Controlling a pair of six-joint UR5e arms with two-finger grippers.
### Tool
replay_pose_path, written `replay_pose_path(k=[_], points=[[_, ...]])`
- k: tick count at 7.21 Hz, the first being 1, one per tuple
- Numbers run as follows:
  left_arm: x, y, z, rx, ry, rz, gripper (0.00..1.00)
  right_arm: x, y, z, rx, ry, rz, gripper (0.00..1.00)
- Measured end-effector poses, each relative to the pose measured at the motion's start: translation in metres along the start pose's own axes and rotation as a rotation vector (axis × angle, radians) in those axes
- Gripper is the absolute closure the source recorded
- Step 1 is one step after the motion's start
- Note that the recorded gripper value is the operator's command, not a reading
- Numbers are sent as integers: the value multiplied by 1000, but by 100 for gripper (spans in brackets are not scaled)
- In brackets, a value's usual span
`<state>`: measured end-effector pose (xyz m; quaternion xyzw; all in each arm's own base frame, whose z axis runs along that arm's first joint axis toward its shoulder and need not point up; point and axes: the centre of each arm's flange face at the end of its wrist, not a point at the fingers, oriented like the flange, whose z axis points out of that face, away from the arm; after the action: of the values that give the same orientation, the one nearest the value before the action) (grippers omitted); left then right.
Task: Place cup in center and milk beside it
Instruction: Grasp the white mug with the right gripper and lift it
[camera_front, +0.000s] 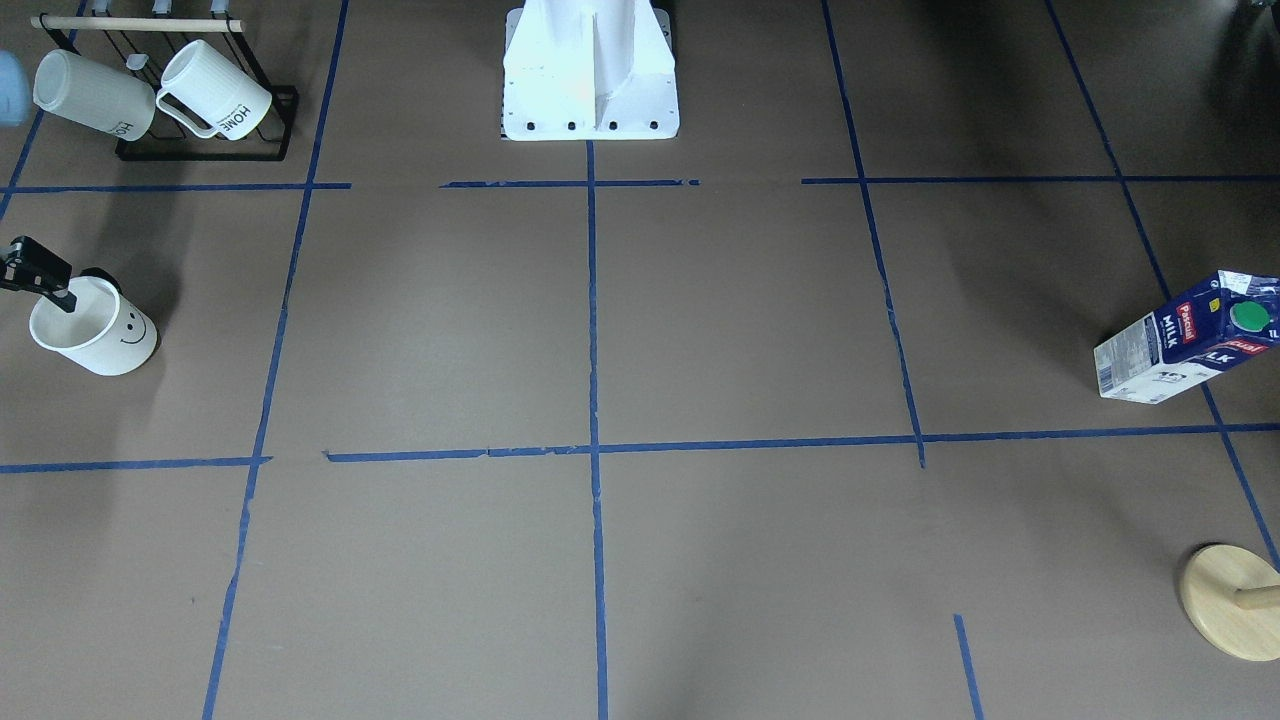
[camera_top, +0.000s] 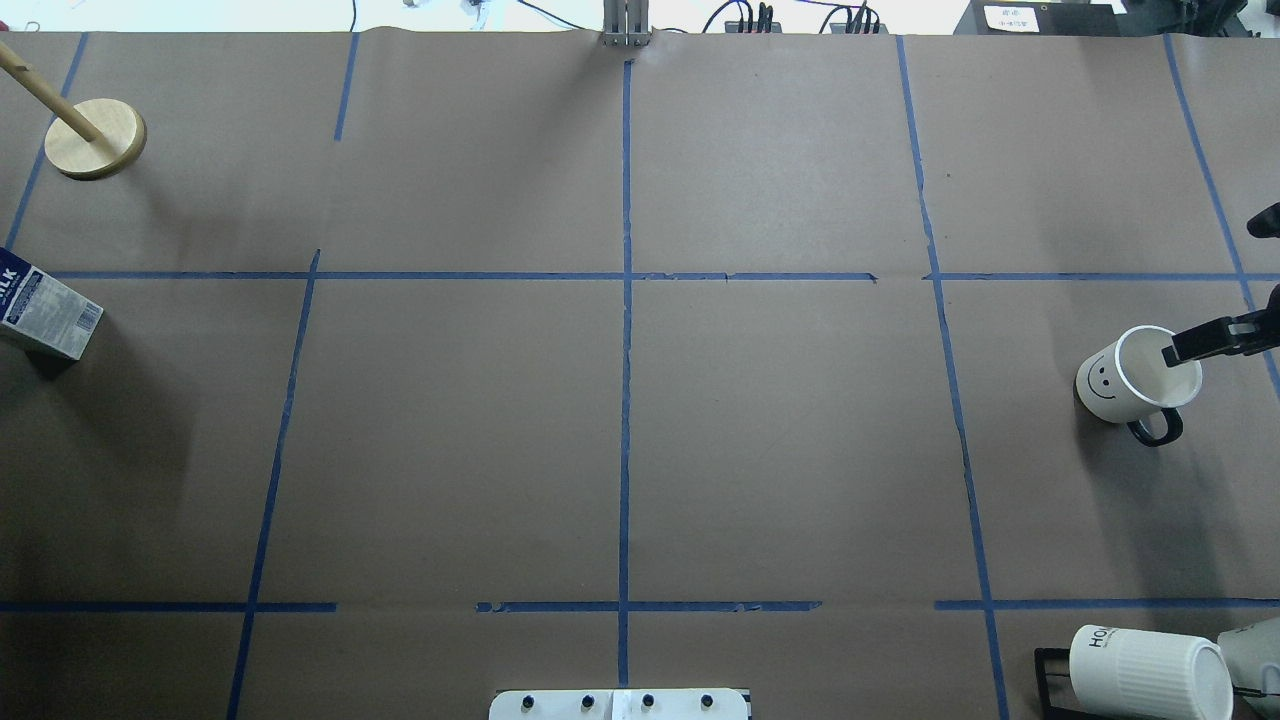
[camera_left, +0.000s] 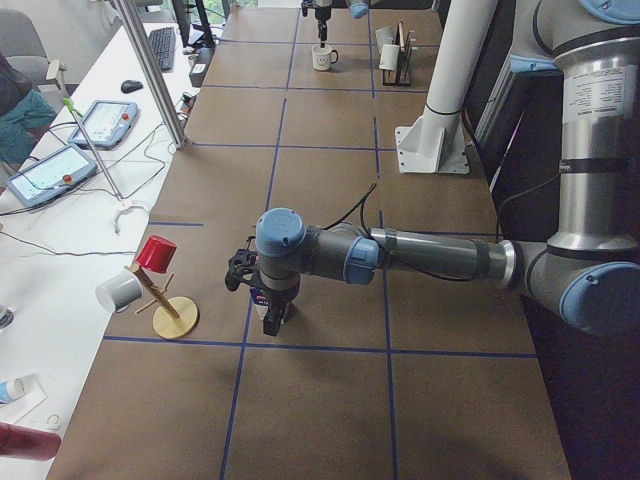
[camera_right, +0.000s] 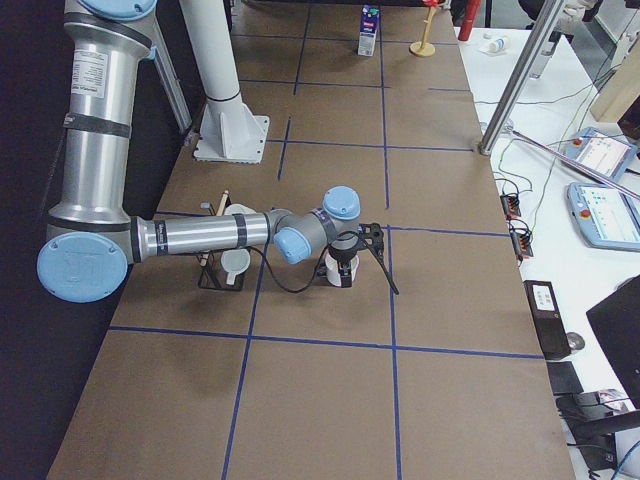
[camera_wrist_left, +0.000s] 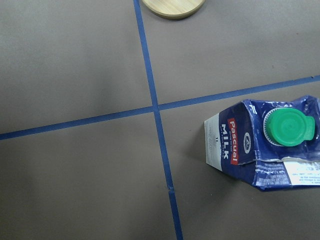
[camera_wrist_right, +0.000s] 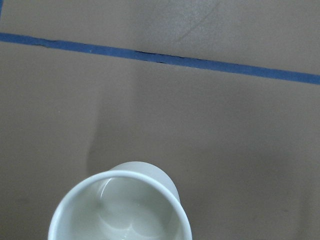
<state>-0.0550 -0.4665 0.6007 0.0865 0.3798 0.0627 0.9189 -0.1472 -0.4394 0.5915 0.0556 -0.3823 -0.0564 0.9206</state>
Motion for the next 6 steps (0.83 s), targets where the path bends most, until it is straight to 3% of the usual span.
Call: replay_pose_path(k=[3, 4, 5, 6], points=[[0, 0, 0, 1, 0, 1, 0, -3, -10, 21, -22, 14, -7, 0], [0, 0, 0, 1, 0, 1, 0, -4, -12, 27, -29, 17, -10, 6], [0, 0, 0, 0, 0, 1, 0, -6, -13, 32, -34, 22, -15, 50], [0, 0, 0, 0, 0, 1, 0, -8, -14, 33, -33, 26, -20, 84]])
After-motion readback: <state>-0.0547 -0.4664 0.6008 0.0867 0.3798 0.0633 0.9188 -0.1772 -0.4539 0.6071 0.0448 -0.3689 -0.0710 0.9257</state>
